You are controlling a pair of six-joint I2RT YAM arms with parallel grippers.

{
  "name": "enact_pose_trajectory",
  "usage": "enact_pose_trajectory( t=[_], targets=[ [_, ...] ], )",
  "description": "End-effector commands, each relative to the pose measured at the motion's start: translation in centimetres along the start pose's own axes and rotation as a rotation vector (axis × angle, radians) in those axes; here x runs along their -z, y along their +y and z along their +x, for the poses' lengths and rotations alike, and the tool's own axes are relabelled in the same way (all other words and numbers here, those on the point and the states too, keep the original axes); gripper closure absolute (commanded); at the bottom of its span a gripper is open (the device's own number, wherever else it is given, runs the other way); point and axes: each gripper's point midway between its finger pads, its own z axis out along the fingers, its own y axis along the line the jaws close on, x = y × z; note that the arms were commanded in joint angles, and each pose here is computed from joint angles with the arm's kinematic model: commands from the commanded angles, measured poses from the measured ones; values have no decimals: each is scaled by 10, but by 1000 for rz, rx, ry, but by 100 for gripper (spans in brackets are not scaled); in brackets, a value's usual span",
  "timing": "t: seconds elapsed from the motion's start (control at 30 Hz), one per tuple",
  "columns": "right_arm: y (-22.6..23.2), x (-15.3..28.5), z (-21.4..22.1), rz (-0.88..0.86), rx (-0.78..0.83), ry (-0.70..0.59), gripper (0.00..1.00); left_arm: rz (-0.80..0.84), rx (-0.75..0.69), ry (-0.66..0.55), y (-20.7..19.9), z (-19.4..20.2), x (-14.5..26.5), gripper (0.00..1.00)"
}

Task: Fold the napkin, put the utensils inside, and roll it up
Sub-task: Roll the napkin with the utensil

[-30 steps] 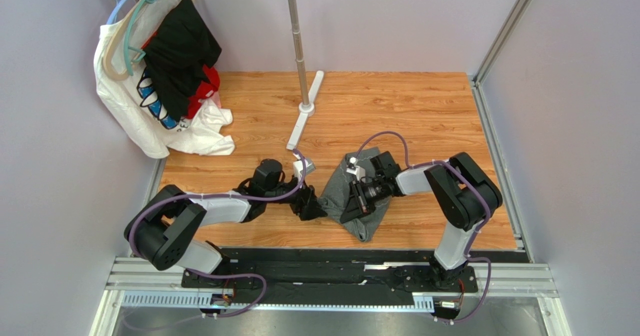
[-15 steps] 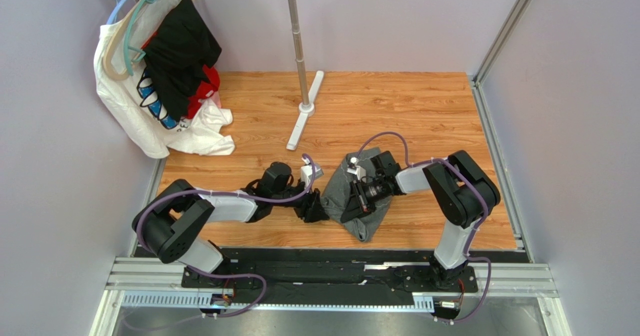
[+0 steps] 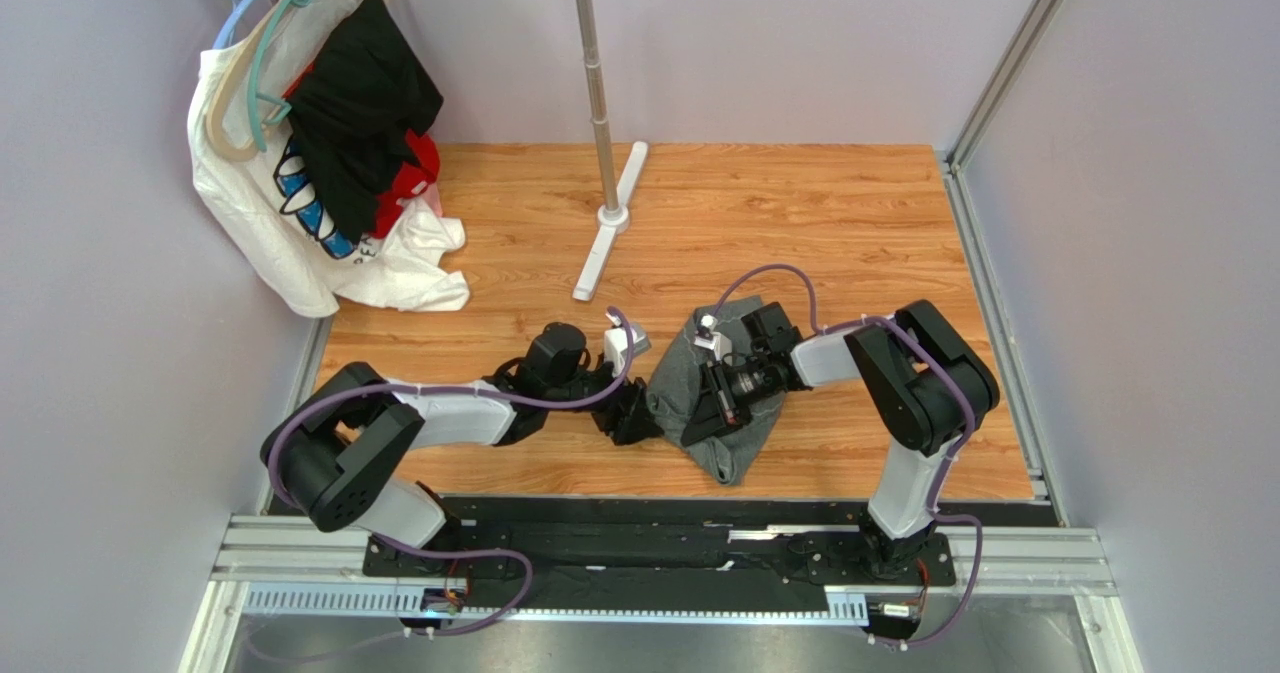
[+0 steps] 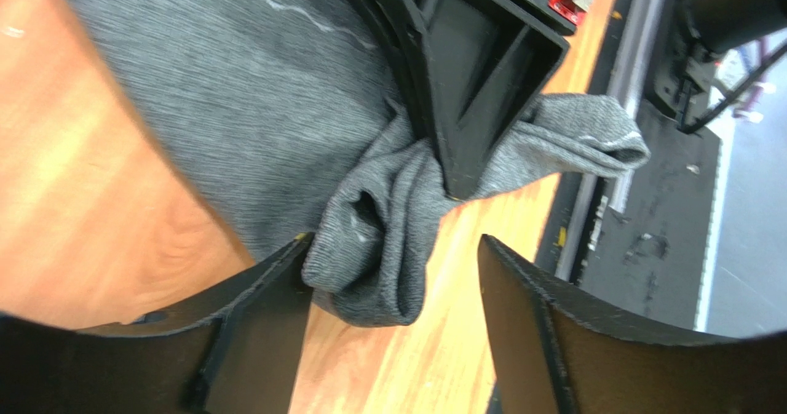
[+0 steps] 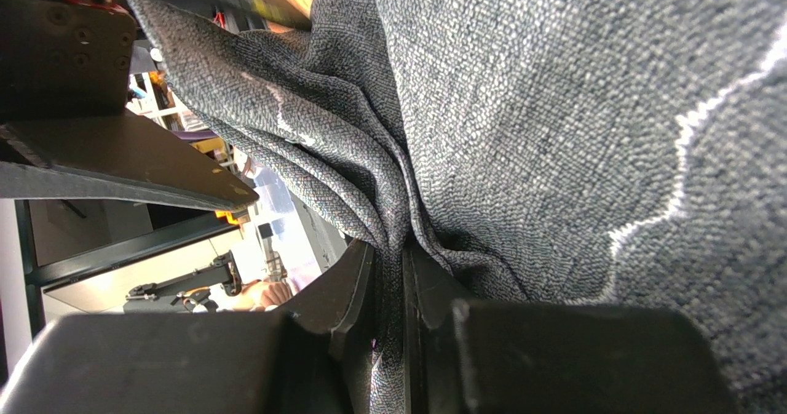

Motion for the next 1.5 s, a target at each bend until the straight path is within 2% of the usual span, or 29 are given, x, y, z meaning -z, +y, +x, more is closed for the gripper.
enact_pose_trajectory(
  t=[0.0, 0.4, 0.6, 0.7, 0.73, 0.97, 1.0, 1.03, 1.07, 1.1, 1.13, 1.2, 1.23, 1.3, 1.33, 1.47],
  targets=[
    [-26, -2, 2, 105, -24, -5, 100, -50, -97, -64, 6, -17, 5, 26],
    [-24, -2, 2, 96, -23, -3, 100, -2, -148, -73, -2, -23, -10, 24],
    [-24, -2, 2, 96, -20, -4, 100, 29, -124, -37, -6, -11, -18, 32],
    [-24, -2, 2, 97, -23, -3, 100, 16, -114, -38, -5, -10, -17, 46],
    [-25, -2, 2, 98, -22, -3, 100, 13, -110, -40, -4, -11, -17, 55],
    [-22, -1, 0, 98, -20, -6, 100, 6, -68, -4, 1, -6, -25, 89],
    [-21, 0, -1, 101, -16, -9, 97, 0, -46, 22, 2, -1, -26, 92],
    [-16, 3, -4, 101, -3, -20, 89, -2, -38, 43, 4, 2, -27, 94],
    [-13, 4, -3, 104, 2, -17, 84, -18, -34, 41, 7, -4, -29, 94],
    [-10, 6, -5, 107, 11, -24, 80, -42, -1, 94, 11, 7, -29, 95],
    [-4, 10, -8, 109, 32, -40, 70, -58, 9, 116, 14, 9, -28, 96],
    [2, 15, -11, 129, 39, -50, 63, -106, 45, 169, 20, 13, -27, 96],
    [5, 17, -13, 136, 44, -58, 55, -115, 52, 185, 21, 13, -27, 96],
    [14, 24, -18, 158, 58, -88, 50, -141, 85, 236, 24, 18, -25, 96],
    [16, 28, -20, 174, 66, -103, 44, -144, 102, 255, 24, 20, -25, 96],
    [24, 47, -24, 278, 83, -169, 41, -150, 169, 326, 23, 26, -28, 96]
  ],
)
